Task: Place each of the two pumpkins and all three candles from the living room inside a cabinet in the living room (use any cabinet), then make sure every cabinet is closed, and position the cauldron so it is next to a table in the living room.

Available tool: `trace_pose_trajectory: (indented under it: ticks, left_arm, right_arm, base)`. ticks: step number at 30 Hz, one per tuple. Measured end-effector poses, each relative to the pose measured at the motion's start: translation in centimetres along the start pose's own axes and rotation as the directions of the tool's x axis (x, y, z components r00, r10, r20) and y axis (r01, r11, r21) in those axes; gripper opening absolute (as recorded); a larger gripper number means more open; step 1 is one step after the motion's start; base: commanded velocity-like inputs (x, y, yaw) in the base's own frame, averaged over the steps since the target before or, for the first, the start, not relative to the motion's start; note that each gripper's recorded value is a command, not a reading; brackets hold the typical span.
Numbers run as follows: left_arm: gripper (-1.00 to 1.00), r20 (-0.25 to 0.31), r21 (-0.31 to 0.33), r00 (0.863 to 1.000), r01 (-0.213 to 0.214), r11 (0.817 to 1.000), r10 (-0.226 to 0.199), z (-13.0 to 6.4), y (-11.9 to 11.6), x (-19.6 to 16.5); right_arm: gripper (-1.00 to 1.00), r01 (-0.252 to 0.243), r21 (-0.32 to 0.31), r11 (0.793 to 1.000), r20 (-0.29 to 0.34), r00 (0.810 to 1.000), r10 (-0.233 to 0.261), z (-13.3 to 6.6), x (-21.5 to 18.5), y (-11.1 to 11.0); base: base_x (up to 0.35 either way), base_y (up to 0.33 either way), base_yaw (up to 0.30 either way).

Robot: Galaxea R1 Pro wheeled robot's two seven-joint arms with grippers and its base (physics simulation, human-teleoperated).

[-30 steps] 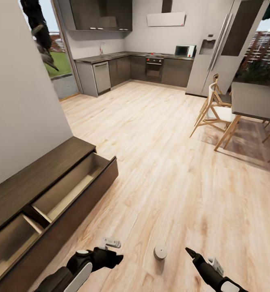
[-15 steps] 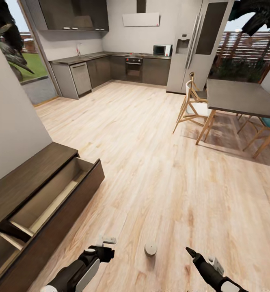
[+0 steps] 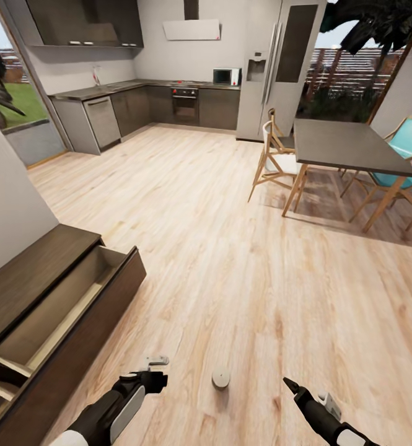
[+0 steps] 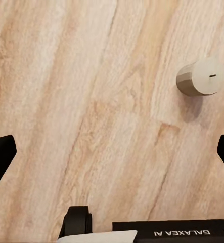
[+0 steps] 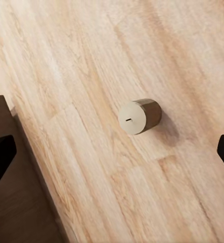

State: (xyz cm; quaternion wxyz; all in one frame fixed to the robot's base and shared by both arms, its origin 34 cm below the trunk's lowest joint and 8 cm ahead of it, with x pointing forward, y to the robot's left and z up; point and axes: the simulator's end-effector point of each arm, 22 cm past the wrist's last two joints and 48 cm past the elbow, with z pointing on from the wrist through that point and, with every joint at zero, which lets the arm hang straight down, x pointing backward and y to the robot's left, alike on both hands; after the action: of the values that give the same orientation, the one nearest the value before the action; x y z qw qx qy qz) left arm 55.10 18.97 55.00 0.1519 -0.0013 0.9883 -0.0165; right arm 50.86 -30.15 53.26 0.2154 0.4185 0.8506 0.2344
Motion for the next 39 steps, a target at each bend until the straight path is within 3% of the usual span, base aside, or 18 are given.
trace_pose_trajectory:
  ticks: [3, 6, 8, 21, 30, 39]
  left_arm:
    - [1.00, -0.028, -0.029, 0.999, 0.018, 0.999, -0.019, 0.5, 1.5, 0.1]
    - [1.00, -0.093, -0.098, 0.995, 0.018, 0.995, -0.027, 1.5, 4.5, 1.4]
    - [1.00, -0.098, -0.117, 0.995, 0.020, 0.993, -0.032, 1.7, 5.4, 1.3]
    - [1.00, -0.079, -0.116, 0.996, 0.024, 0.993, -0.034, 1.7, 5.1, 0.4]
    - [1.00, -0.077, -0.117, 0.997, 0.014, 0.993, -0.023, 1.8, 5.0, 0.3]
    - [1.00, -0.065, -0.117, 0.998, 0.013, 0.993, -0.020, 1.6, 5.0, -0.1]
  right_arm:
    - [1.00, 0.001, 0.003, 1.000, 0.000, 1.000, -0.001, 0.0, 0.0, -0.1]
    - [1.00, 0.001, 0.005, 1.000, -0.001, 1.000, -0.001, 0.0, 0.0, -0.1]
    - [1.00, 0.001, 0.006, 1.000, -0.001, 1.000, -0.001, 0.0, 0.0, -0.1]
    - [1.00, 0.021, 0.008, 1.000, 0.035, 0.999, -0.022, -0.1, -0.8, -0.2]
    - [1.00, 0.021, 0.007, 1.000, 0.040, 0.999, -0.021, 0.0, -0.9, -0.2]
    - [1.00, 0.024, 0.002, 1.000, 0.043, 0.999, -0.024, -0.1, -1.0, 0.1]
  base:
    - [0.000, 0.000, -0.058]
    - [0.000, 0.000, -0.012]
    - [0.000, 0.000, -0.004]
    - [0.149, -0.015, 0.000]
    - [0.133, -0.283, -0.017]
    - [-0.031, -0.242, -0.216]
